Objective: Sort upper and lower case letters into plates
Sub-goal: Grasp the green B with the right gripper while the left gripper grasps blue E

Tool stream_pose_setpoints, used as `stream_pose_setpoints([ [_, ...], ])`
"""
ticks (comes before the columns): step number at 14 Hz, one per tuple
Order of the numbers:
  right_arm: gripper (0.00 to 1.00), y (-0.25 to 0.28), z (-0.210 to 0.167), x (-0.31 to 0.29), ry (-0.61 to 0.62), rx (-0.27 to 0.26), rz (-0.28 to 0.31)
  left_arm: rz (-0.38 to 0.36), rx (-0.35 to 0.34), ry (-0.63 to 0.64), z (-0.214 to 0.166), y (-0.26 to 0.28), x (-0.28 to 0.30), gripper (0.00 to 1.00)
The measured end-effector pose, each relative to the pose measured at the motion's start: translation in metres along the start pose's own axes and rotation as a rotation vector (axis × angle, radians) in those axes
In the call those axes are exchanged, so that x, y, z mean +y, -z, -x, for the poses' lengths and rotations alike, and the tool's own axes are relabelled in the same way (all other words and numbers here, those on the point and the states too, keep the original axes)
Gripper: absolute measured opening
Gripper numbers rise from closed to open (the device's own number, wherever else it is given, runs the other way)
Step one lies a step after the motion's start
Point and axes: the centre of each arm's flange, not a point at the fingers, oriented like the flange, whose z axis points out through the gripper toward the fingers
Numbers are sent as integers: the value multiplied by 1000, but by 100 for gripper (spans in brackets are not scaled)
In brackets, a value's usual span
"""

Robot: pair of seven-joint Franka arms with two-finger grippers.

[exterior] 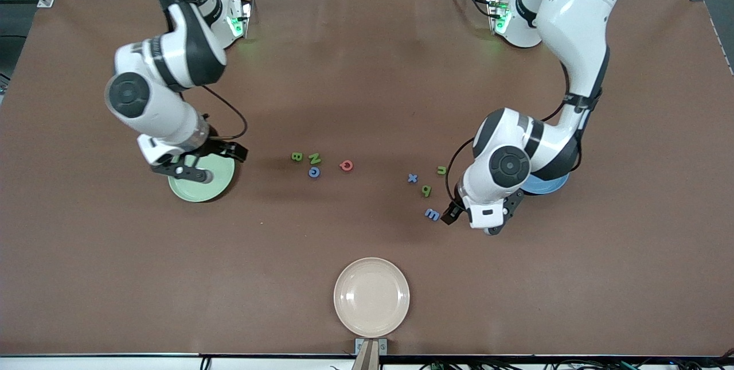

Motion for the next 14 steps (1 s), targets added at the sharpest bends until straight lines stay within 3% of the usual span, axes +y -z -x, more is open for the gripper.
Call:
stream_pose_setpoints([
  [5, 100, -93, 35, -30, 48, 15, 16, -17, -10, 30, 19, -62, 8, 100],
  [10, 100, -172, 63, -68, 51, 21, 38, 15, -6, 34, 19, -75, 20, 100],
  [14, 100, -177, 70, -76, 30, 19, 42, 18, -5, 34, 18, -78, 22, 98],
])
